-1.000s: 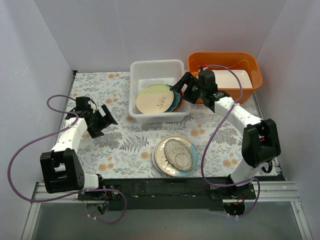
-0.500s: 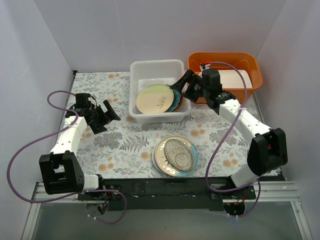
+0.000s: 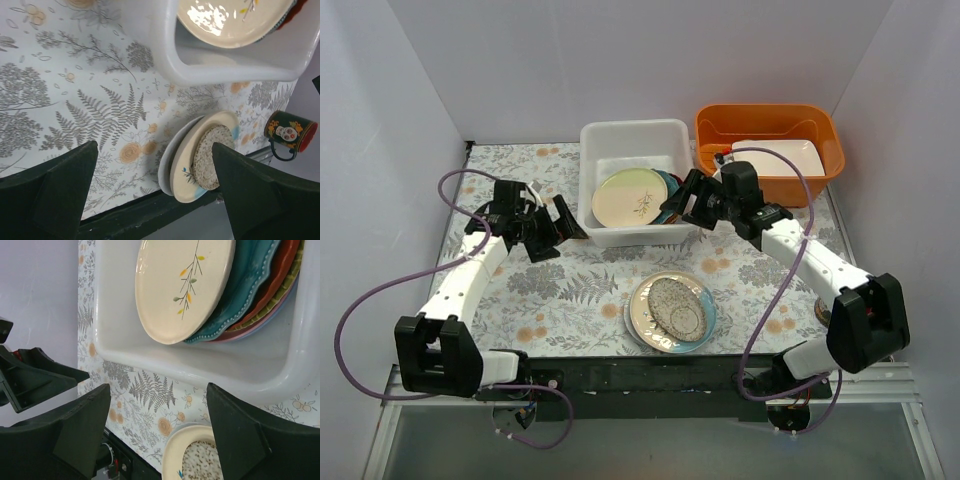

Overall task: Place the plates into the plastic bin on the countertop
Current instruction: Place the plate in the plastic bin, then pick up the plate from the corner of the board.

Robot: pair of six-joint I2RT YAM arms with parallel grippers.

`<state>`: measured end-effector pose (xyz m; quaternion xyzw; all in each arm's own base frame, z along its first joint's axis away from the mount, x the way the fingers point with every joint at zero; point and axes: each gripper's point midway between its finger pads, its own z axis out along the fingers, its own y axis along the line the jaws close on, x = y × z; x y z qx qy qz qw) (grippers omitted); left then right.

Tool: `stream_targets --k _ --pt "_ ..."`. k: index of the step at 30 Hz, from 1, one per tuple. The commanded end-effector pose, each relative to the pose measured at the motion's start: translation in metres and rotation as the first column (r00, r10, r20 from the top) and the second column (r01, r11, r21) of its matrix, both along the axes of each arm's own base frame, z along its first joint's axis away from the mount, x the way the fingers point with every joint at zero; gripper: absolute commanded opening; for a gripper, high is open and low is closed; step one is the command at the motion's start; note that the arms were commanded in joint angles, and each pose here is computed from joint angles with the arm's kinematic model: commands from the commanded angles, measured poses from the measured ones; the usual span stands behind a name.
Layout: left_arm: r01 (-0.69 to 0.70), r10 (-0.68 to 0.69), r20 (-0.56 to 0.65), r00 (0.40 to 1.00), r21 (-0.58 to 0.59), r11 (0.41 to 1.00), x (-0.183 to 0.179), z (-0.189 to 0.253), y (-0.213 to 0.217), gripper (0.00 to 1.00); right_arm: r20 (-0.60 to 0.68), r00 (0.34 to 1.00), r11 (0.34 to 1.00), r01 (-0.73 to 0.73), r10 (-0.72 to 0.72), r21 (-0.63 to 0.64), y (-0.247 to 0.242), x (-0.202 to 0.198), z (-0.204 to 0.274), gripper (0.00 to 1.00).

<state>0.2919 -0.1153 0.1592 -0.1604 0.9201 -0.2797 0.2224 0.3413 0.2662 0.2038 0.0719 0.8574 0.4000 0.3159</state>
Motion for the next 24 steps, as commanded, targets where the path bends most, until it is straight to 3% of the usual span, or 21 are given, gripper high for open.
stream_targets --k 1,8,16,24 --pt "0.057 -0.053 0.06 0.997 -0.065 0.996 0.001 0.028 -0.032 0.98 0.093 0.995 0.999 -0.033 0.033 0.0 -0.006 -0.011 0.028 0.82" --pt "0.124 -0.119 0.061 0.991 -0.084 0.989 -0.009 0.033 -0.072 0.98 0.073 0.995 0.997 -0.073 0.074 -0.01 -0.011 -0.032 0.021 0.77" --pt "0.22 -0.217 0.043 0.975 -0.1 0.97 -0.029 0.03 -0.126 0.98 -0.004 0.996 0.993 -0.089 0.089 -0.072 -0.033 -0.072 -0.019 0.71" --pt "0.273 -0.271 0.038 0.962 -0.086 0.958 -0.033 0.026 -0.148 0.98 -0.011 0.997 0.988 -0.073 0.072 -0.136 -0.055 -0.098 -0.03 0.7"
